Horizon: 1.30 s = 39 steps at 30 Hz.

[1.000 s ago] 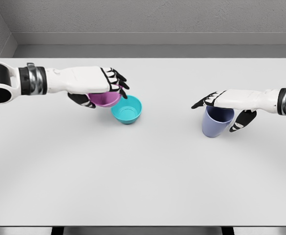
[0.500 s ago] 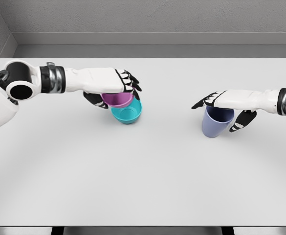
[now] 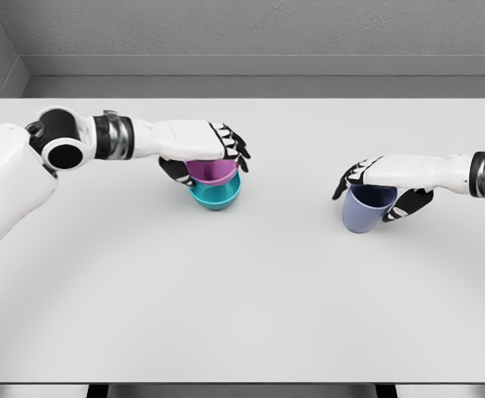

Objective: Stacking bowl and cup with both arms

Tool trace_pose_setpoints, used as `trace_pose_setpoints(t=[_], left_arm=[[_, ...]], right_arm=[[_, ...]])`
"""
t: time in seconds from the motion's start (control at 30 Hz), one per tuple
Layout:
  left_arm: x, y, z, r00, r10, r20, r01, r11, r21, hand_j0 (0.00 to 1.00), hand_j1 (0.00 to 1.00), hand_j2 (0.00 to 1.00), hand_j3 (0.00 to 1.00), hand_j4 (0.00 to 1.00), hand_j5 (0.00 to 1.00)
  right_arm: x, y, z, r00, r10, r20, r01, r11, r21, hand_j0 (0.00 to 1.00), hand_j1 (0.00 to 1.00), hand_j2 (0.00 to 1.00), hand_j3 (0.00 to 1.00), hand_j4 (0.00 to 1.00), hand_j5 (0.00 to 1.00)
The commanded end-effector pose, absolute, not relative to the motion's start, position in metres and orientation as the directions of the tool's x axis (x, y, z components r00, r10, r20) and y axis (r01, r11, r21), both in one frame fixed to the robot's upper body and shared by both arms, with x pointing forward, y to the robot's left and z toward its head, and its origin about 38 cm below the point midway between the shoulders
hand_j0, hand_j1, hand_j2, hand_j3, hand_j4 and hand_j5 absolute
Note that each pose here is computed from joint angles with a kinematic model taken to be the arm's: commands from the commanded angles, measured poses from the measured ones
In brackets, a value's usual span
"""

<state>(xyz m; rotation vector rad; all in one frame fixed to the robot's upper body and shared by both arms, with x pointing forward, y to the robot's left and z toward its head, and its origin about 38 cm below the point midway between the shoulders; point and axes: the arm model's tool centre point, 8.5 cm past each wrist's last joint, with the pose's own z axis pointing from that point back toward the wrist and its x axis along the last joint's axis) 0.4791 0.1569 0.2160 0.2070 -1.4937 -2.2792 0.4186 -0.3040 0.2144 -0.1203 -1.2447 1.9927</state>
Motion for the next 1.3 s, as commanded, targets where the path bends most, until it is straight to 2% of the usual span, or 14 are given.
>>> trace_pose_setpoints(t=[0.0, 0.6, 0.77, 1.1, 1.2, 1.27], left_arm=[[0.478, 0.154, 0.214, -0.908, -0.407, 0.104, 0.258, -0.343, 0.903, 0.81, 0.81, 0.81, 0.81, 0.81, 0.81], [0.476, 0.156, 0.213, -0.908, -0.405, 0.103, 0.257, -0.346, 0.902, 0.85, 0.85, 0.85, 0.85, 0.85, 0.85], [0.475, 0.156, 0.213, -0.909, -0.405, 0.104, 0.257, -0.345, 0.903, 0.99, 0.99, 0.99, 0.99, 0.99, 0.99], [0.477, 0.159, 0.218, -0.908, -0.408, 0.101, 0.252, -0.338, 0.907, 1.0, 1.0, 1.0, 1.0, 1.0, 1.0], [0.465, 0.173, 0.235, -0.919, -0.391, 0.052, 0.202, -0.354, 0.913, 1.0, 1.0, 1.0, 1.0, 1.0, 1.0], [0.462, 0.183, 0.241, -0.916, -0.394, 0.071, 0.215, -0.334, 0.918, 1.0, 1.0, 1.0, 1.0, 1.0, 1.0]], right_arm=[[0.418, -0.304, 0.214, -0.699, 0.647, 0.305, -0.558, -0.226, -0.799, 0.71, 0.71, 0.71, 0.71, 0.71, 0.71], [0.423, -0.308, 0.228, -0.703, 0.654, 0.278, -0.534, -0.228, -0.814, 0.71, 0.71, 0.71, 0.71, 0.71, 0.71], [0.424, -0.306, 0.233, -0.71, 0.65, 0.27, -0.523, -0.23, -0.82, 0.71, 0.71, 0.71, 0.71, 0.71, 0.71], [0.426, -0.304, 0.243, -0.725, 0.639, 0.256, -0.5, -0.233, -0.834, 0.71, 0.71, 0.71, 0.71, 0.71, 0.71], [0.427, -0.303, 0.248, -0.732, 0.634, 0.249, -0.489, -0.235, -0.84, 0.71, 0.71, 0.71, 0.71, 0.71, 0.71], [0.428, -0.302, 0.25, -0.734, 0.632, 0.248, -0.485, -0.233, -0.843, 0.71, 0.71, 0.71, 0.71, 0.71, 0.71]])
